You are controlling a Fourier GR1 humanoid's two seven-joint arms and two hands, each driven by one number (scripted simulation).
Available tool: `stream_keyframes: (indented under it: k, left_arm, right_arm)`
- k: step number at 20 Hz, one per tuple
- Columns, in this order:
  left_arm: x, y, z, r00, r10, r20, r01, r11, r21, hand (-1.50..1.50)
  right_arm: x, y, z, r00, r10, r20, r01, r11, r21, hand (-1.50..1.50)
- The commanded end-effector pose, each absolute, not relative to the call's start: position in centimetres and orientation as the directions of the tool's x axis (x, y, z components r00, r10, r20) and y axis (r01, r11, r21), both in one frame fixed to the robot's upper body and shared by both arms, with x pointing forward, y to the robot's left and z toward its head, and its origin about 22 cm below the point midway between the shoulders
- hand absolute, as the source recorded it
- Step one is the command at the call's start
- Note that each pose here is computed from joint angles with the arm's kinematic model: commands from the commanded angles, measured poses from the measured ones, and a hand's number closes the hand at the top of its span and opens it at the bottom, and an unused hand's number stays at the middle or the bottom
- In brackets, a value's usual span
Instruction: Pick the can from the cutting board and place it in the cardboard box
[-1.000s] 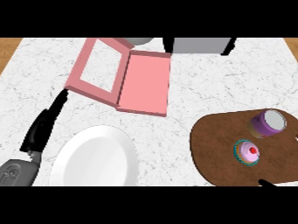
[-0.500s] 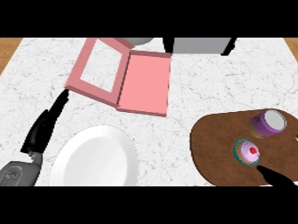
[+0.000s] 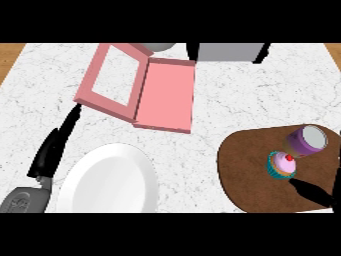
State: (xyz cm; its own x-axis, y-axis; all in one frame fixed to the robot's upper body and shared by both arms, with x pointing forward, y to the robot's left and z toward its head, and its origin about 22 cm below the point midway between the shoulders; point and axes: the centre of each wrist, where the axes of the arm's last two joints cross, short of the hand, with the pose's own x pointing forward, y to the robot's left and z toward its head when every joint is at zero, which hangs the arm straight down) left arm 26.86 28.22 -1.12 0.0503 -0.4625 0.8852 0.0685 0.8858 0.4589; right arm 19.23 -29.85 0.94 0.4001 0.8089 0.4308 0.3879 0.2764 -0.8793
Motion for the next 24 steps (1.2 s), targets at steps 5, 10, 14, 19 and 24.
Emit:
stream_keyframes:
  k: [5,10,14,19,24]
  left_arm:
    - [28.1,29.7,-1.6,0.049,-0.459,0.887,0.059,0.888,0.456,0.00]
    - [27.7,28.3,0.4,0.048,-0.468,0.883,0.052,0.884,0.465,0.00]
    - [28.3,29.1,-0.1,0.049,-0.459,0.887,0.080,0.887,0.455,0.00]
    - [27.1,28.6,-1.1,0.039,-0.462,0.886,0.066,0.886,0.459,0.00]
    - [28.3,27.5,-0.2,0.043,-0.461,0.886,0.079,0.886,0.457,0.00]
  right_arm:
    - [20.6,-29.5,-2.5,0.397,0.819,0.415,0.351,0.282,-0.893,-1.50]
    - [23.2,-28.5,-1.6,0.367,0.817,0.444,0.350,0.321,-0.880,-1.50]
    - [22.2,-29.9,-2.7,0.401,0.800,0.447,0.327,0.331,-0.885,-1.50]
    - [25.2,-29.8,-3.0,0.394,0.814,0.427,0.328,0.310,-0.892,-1.50]
    - [24.9,-31.2,-3.1,0.368,0.810,0.457,0.329,0.346,-0.879,1.50]
